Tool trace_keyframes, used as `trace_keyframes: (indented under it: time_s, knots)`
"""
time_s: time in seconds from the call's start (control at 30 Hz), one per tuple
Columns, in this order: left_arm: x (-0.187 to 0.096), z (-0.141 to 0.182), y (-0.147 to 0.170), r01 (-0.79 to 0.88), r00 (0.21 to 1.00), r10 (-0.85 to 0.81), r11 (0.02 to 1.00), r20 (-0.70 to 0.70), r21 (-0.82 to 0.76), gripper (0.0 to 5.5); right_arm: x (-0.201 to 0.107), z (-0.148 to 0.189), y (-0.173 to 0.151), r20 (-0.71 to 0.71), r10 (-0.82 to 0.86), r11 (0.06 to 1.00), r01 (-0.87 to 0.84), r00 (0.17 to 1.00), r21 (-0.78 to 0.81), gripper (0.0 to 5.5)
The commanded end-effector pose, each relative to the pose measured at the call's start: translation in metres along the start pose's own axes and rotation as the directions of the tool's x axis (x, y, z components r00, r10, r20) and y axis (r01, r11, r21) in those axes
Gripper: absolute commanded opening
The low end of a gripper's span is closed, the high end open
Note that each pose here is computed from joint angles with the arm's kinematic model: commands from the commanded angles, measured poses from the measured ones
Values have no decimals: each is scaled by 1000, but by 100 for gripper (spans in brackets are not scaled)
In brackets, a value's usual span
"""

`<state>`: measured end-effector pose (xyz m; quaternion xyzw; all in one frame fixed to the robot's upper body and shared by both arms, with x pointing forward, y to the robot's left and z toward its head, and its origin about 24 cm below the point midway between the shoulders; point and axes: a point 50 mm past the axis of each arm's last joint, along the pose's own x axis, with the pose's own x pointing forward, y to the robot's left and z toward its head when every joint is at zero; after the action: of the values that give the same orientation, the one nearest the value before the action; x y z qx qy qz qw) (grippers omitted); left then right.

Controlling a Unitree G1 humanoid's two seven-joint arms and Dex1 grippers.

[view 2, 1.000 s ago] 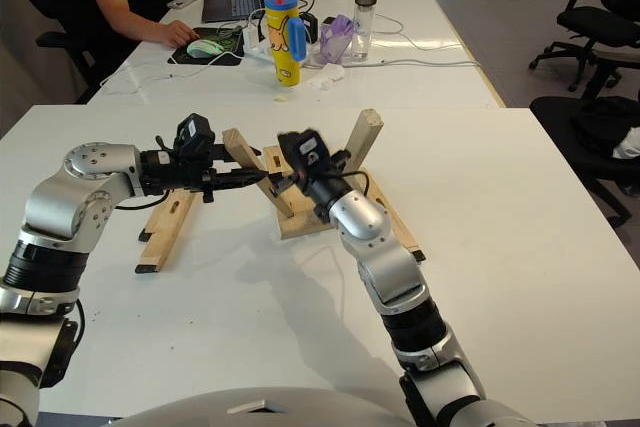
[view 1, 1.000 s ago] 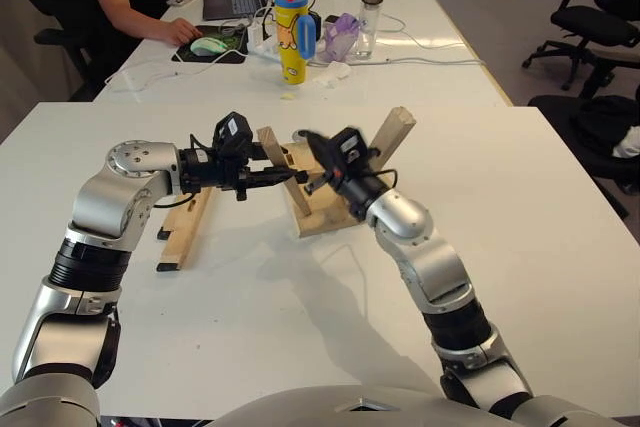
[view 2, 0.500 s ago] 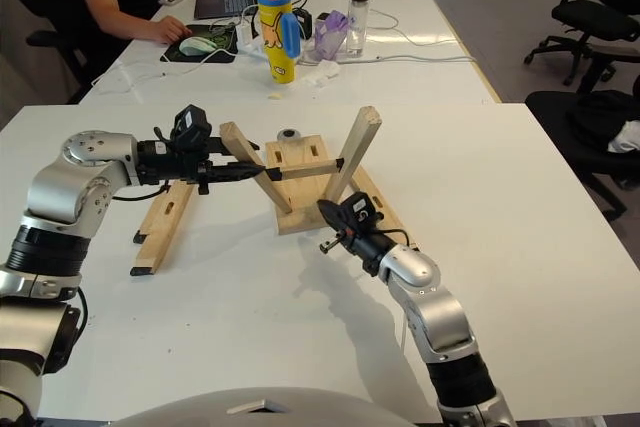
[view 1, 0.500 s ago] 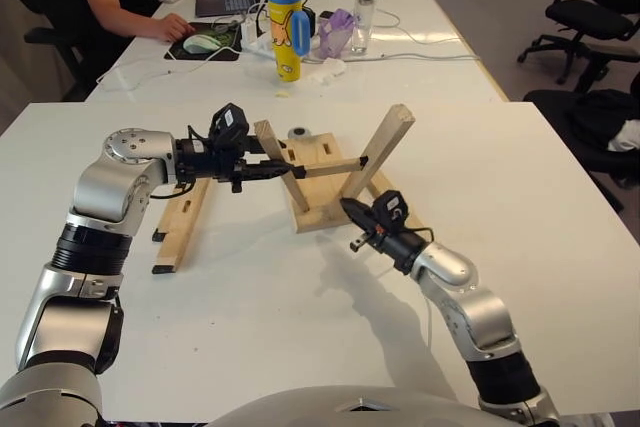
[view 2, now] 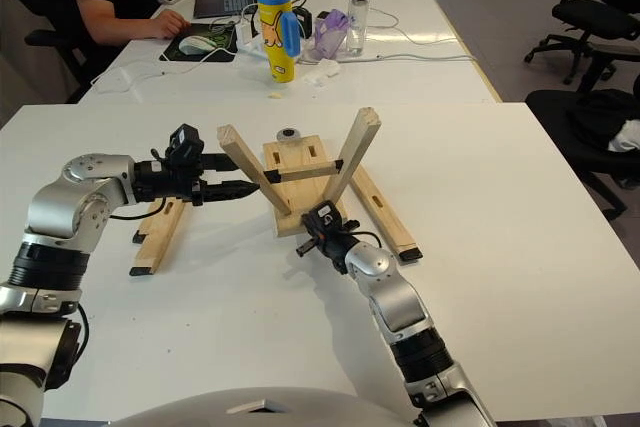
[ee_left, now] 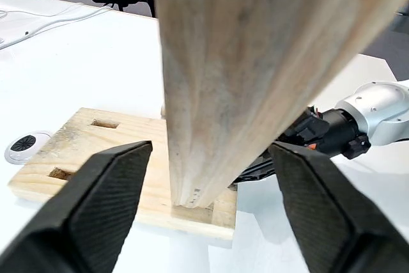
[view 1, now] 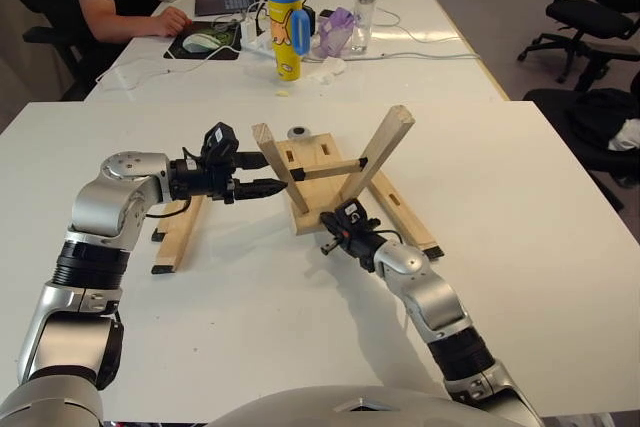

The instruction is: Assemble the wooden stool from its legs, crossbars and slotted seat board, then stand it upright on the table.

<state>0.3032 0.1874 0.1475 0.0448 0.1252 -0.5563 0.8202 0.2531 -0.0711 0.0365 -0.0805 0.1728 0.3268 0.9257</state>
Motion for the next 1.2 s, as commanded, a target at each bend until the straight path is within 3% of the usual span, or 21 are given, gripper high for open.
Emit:
trace_keyframes:
  time_s: [0.03, 0.13, 0.27, 0.37, 0.5, 0.6, 0.7, 0.77, 0.83, 0.87, 0.93, 1.03, 1.17, 1.2]
  knots:
    - [-33, 9, 3, -73, 997, 73, 997, 13, -12, 405, -1, -29, 5, -174, 14, 1000, -13, 985, 8, 0]
    - [-56, 34, -1, -52, 985, 62, 996, 162, -69, 409, -2, -33, 6, -189, 13, 1000, -11, 982, 11, 0]
    - [-78, 106, -11, 56, 837, -19, 997, 546, -50, 357, -3, -37, 5, -191, 25, 999, -19, 981, 32, 0]
    - [-66, 143, -21, 90, 731, -66, 996, 680, -1, 318, -3, -41, 5, -200, 31, 999, -23, 979, 41, 0]
    - [-42, 164, -25, -39, 677, 30, 999, 735, -4, 274, -1, -44, 6, -212, 38, 999, -32, 976, 33, 0]
    - [-12, 143, -21, -78, 754, 113, 994, 647, -83, 274, 0, -44, 6, -215, 47, 999, -42, 975, 29, 0]
    - [34, 55, -11, -212, 938, 256, 958, 236, -195, 274, 4, -43, 7, -220, 55, 998, -52, 974, 18, 0]
    - [46, -10, -18, -270, 961, 275, 927, -20, -259, 274, 7, -42, 8, -226, 61, 998, -61, 972, 7, 0]
    - [50, -34, -24, -314, 948, 295, 926, -118, -212, 274, 9, -43, 8, -239, 62, 998, -64, 969, 2, 0]
    - [51, -26, -22, -321, 947, 313, 925, -69, -204, 274, 10, -43, 7, -242, 61, 998, -62, 968, 1, 0]
    - [48, 23, -7, -375, 909, 391, 919, 144, -125, 274, 11, -43, 6, -246, 55, 998, -56, 968, 1, 0]
    - [25, 106, -2, -398, 776, 381, 914, 503, -78, 274, 11, -46, 6, -252, 50, 999, -51, 966, 3, 0]
    - [-14, 168, -25, -159, 566, 183, 981, 804, -111, 274, 10, -50, 6, -258, 46, 999, -47, 965, 3, 0]
    - [-15, 166, -26, -118, 571, 167, 986, 804, -120, 274, 10, -50, 6, -258, 45, 999, -45, 965, 4, 0]
